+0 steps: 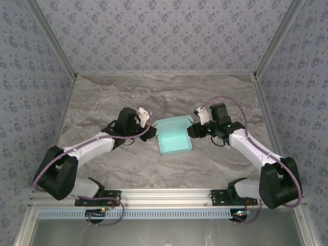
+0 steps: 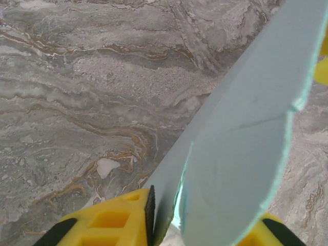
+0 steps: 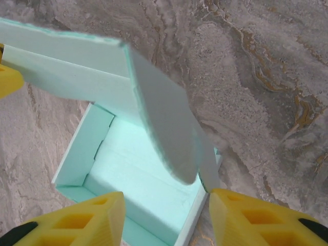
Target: Fold the paper box
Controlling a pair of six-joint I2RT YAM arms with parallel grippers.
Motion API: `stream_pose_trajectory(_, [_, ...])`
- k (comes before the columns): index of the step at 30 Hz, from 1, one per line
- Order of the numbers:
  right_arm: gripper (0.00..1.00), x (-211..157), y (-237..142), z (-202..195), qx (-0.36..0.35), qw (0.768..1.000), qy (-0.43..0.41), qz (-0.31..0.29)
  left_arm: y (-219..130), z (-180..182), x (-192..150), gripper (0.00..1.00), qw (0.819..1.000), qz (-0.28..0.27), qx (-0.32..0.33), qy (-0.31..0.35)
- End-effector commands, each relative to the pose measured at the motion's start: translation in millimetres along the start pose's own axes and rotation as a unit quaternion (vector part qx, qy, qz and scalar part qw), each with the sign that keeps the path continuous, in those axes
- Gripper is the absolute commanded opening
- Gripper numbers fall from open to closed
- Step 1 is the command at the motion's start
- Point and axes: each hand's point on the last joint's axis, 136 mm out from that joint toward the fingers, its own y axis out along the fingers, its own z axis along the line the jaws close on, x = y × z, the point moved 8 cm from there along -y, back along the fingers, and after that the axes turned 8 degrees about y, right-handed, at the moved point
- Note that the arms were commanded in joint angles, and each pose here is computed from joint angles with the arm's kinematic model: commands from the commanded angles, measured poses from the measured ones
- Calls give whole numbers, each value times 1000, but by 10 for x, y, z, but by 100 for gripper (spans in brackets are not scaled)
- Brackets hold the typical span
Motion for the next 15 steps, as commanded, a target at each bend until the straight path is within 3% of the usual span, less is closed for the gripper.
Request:
stream_pose_trajectory(1, [45,119,2,45,-4,1000,-14,-11,15,-1,158,20,1000,-15,2,7])
stream_pose_trajectory(4, [39,123,33,101,3,1000,-12,-9,37,7,170,16,1000,-10,4,4])
stream_pose_trajectory(11, [39,96,84,255,6,1000,-18,-5,51,46,211,9,1000,-5,22,9])
stream_pose_trajectory(15, [43,105,-54,234,-24,999,-15,-22,43,58,220,9,998,9,31,49])
